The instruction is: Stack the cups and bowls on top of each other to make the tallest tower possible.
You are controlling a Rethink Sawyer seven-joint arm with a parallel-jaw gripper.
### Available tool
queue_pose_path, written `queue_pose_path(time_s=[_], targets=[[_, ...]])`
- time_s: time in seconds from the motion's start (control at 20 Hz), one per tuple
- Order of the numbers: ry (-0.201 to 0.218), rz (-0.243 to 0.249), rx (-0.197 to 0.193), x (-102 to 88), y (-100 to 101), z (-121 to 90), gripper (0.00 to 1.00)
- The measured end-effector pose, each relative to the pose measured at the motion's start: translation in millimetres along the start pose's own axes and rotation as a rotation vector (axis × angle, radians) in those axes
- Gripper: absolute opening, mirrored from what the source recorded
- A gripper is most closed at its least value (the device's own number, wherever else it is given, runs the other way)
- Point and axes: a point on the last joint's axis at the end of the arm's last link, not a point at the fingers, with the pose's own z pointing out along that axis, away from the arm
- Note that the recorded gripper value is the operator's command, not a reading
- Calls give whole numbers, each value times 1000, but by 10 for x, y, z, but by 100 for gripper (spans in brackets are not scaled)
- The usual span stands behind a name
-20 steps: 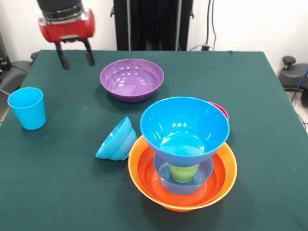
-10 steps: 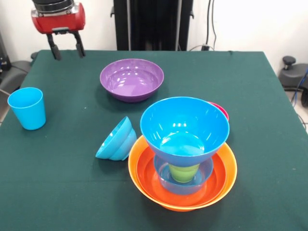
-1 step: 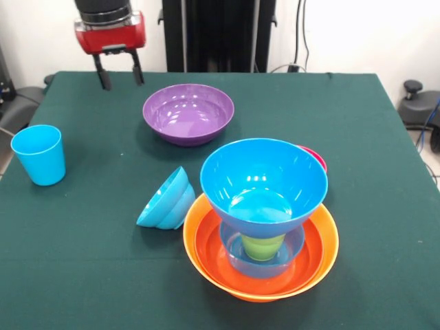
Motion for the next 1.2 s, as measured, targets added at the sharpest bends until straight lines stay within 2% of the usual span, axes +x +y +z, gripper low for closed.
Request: queue_pose_path(time_s=[0.5, 0.85, 1.2], targets=[[-31, -55, 8, -101, 327, 105, 100], [-36, -56, 22, -69, 387, 183, 100], [-28, -35, 27, 74, 375, 332, 100]])
